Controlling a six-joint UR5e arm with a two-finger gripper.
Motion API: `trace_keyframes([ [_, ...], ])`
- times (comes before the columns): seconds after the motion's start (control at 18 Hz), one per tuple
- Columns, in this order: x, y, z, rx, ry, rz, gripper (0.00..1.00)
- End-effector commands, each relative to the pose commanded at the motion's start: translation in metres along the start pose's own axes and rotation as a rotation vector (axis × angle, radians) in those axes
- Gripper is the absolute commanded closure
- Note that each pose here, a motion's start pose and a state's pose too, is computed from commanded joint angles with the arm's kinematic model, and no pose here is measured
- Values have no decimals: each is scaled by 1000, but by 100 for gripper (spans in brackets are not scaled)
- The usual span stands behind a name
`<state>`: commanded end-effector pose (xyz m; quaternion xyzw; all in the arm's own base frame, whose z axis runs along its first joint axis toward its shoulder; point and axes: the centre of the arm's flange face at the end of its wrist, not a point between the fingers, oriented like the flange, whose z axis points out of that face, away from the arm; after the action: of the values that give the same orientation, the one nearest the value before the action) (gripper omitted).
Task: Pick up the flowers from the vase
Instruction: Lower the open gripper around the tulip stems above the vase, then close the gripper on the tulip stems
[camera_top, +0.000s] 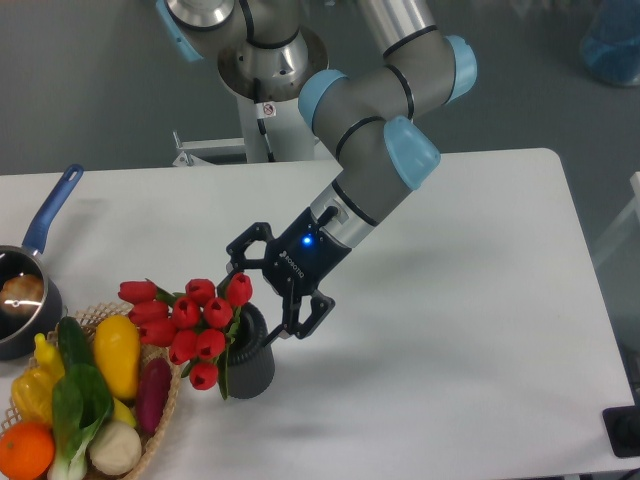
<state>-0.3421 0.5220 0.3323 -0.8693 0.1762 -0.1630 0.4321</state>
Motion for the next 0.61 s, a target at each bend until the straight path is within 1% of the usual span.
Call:
trace_keyframes([
  [0.61,4,-2,13,-7,20,7,0],
])
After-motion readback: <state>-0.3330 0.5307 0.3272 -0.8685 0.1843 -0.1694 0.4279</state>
